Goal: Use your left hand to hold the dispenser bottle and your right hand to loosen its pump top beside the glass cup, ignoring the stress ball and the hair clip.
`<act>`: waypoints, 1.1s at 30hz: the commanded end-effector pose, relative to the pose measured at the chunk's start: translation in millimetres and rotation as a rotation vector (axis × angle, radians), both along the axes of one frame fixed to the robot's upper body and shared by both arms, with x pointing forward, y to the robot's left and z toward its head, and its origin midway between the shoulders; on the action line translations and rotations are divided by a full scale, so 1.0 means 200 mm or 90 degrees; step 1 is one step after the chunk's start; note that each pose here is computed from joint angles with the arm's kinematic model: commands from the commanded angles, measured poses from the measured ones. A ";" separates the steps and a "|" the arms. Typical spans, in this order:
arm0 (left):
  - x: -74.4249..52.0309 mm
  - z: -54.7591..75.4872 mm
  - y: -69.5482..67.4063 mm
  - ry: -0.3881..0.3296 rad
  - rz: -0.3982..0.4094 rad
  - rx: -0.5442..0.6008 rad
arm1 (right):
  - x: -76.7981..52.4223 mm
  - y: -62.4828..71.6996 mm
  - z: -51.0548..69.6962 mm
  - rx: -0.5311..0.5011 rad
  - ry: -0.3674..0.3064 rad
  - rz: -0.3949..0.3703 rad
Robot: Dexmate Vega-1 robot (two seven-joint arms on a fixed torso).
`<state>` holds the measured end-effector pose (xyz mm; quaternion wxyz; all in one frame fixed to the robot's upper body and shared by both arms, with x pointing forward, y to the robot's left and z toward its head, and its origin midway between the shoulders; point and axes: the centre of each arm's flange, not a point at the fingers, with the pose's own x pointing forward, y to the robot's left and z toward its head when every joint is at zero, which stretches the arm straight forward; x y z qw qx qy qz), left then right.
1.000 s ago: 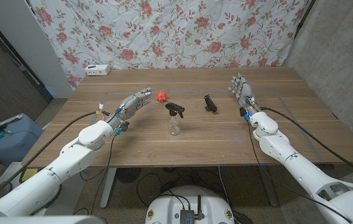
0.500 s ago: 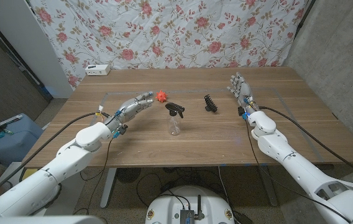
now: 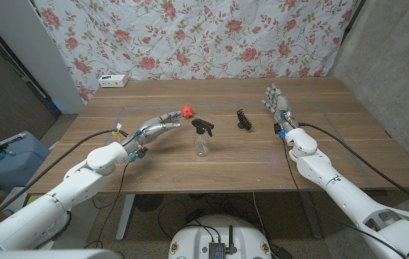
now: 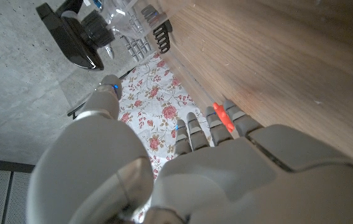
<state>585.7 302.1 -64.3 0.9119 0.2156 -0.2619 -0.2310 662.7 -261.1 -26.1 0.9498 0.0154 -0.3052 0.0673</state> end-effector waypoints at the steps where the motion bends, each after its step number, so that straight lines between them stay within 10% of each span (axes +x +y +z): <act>1: 0.02 -0.01 -0.06 -0.002 -0.021 0.078 | 0.00 0.01 -0.02 0.001 0.004 -0.009; 33: 0.06 0.02 -0.23 0.014 -0.110 0.251 | -0.10 -0.02 -0.04 0.006 0.005 -0.034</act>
